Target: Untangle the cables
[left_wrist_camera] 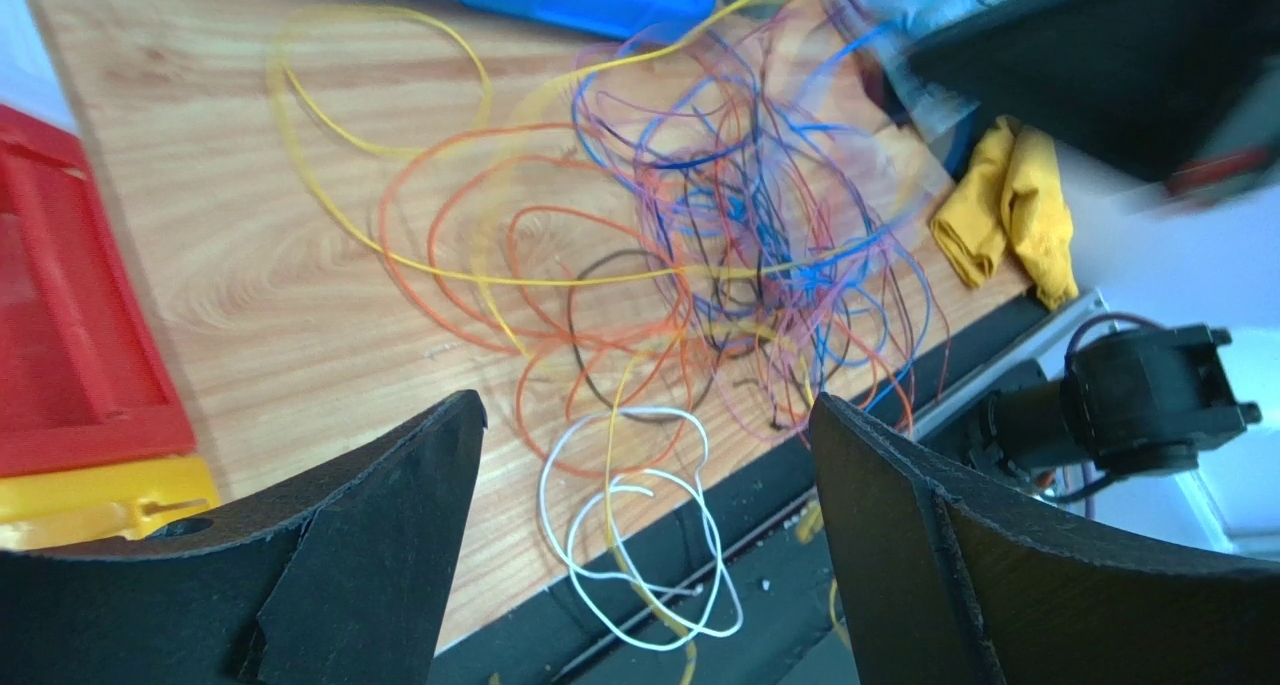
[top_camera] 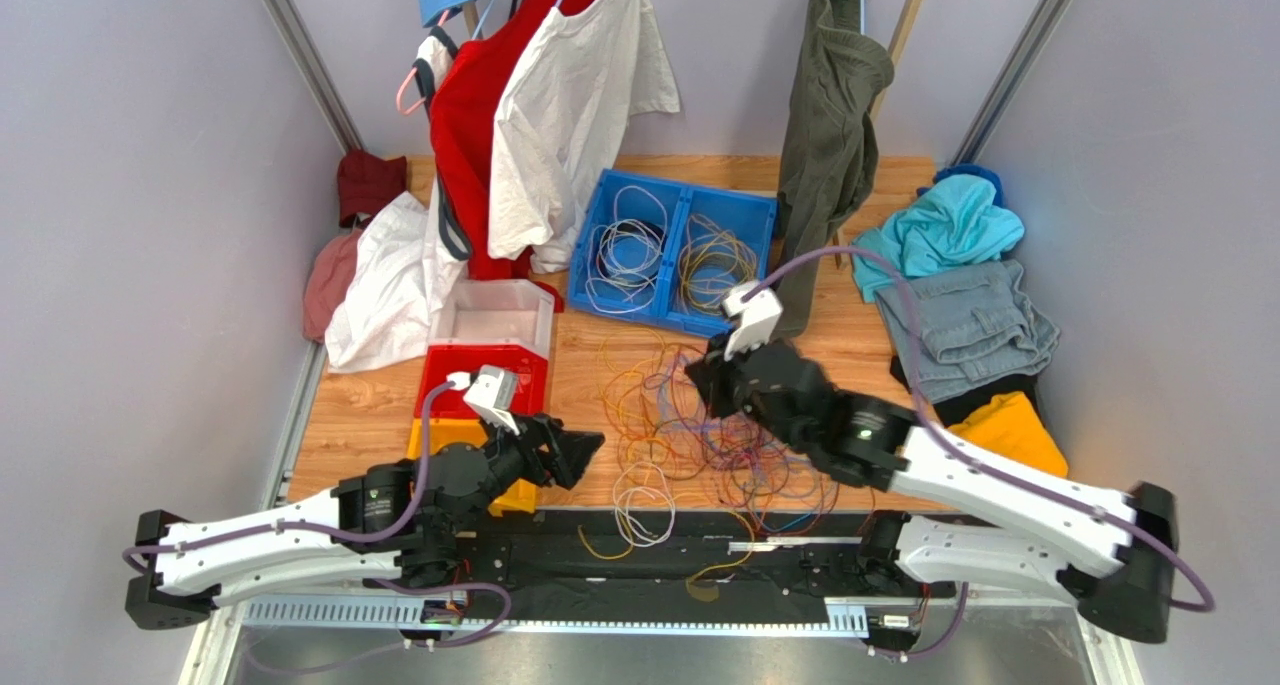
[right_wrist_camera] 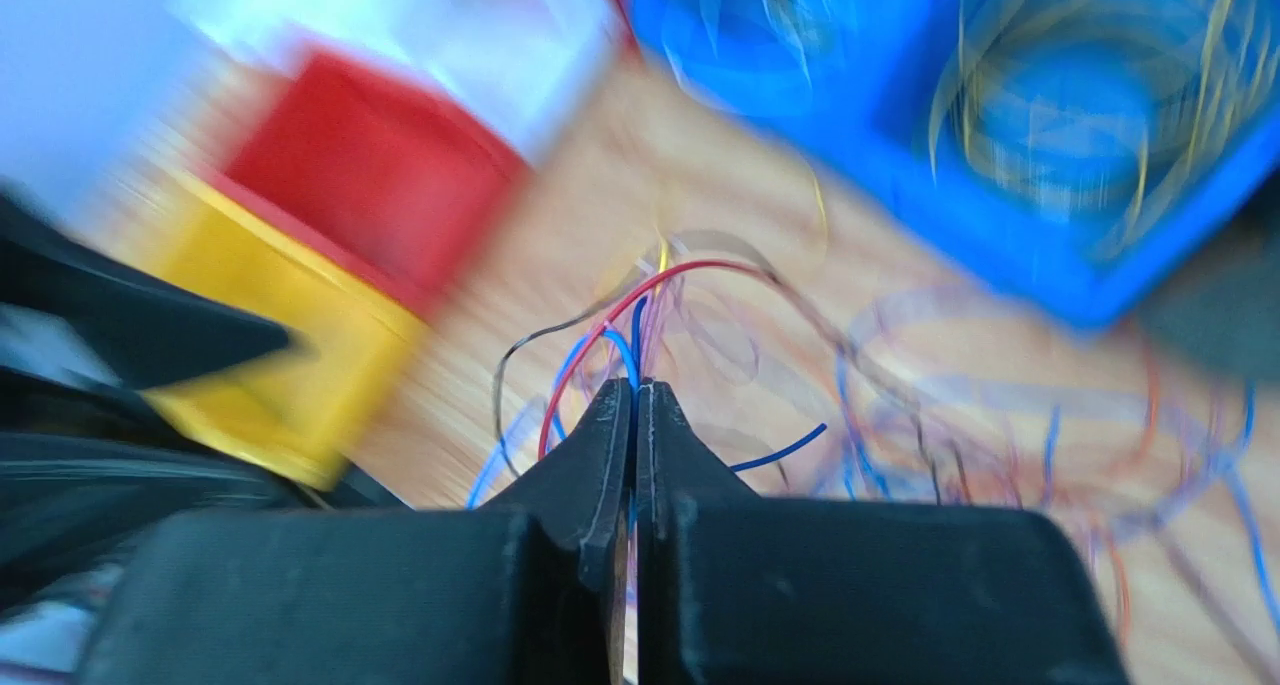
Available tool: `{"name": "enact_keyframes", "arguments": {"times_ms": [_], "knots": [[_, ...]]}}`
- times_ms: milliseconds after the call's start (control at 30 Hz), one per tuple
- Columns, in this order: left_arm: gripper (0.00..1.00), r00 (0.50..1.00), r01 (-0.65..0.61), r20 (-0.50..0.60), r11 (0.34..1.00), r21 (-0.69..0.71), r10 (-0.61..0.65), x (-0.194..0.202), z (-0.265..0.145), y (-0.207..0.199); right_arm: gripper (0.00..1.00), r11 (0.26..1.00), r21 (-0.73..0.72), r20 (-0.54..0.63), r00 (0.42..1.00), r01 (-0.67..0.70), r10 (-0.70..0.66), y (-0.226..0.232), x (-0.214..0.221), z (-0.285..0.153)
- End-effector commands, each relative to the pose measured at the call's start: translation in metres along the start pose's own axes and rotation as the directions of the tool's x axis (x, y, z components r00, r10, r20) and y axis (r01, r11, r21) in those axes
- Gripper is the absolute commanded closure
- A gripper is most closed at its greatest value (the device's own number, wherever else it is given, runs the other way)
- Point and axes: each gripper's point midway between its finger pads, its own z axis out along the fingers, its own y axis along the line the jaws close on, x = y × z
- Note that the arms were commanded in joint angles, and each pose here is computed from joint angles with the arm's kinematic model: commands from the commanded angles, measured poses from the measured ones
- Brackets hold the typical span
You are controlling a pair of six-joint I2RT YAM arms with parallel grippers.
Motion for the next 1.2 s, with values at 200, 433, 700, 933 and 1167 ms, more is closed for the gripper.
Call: {"name": "enact_keyframes", "arguments": {"times_ms": [200, 433, 700, 933, 1167], "knots": [[0.09, 0.973, -0.072, 0.221, 0.997, -0.001, 0.071, -0.093, -0.030, -0.014, 1.00, 0.963, -0.259, 0.309, 0.951, 0.078, 0.006, 0.034, -0.112, -0.101], [0.05, 0.932, -0.148, 0.353, 0.974, 0.169, 0.080, -0.127, -0.038, -0.056, 1.00, 0.937, -0.342, 0.341, 0.939, 0.070, 0.054, 0.037, -0.106, -0.117], [0.09, 0.921, -0.288, 0.350, 0.900, 0.327, 0.168, -0.118, -0.015, -0.119, 1.00, 0.920, -0.387, 0.305, 0.950, 0.056, 0.071, 0.044, -0.094, -0.115], [0.17, 0.941, -0.291, 0.279, 0.881, 0.374, 0.193, -0.094, 0.018, -0.139, 1.00, 0.912, -0.409, 0.288, 0.954, 0.044, 0.082, 0.047, -0.089, -0.113], [0.19, 0.945, -0.272, 0.283, 0.872, 0.407, 0.163, -0.098, 0.028, -0.145, 1.00, 0.909, -0.415, 0.283, 0.956, 0.044, 0.083, 0.047, -0.086, -0.115]]}}
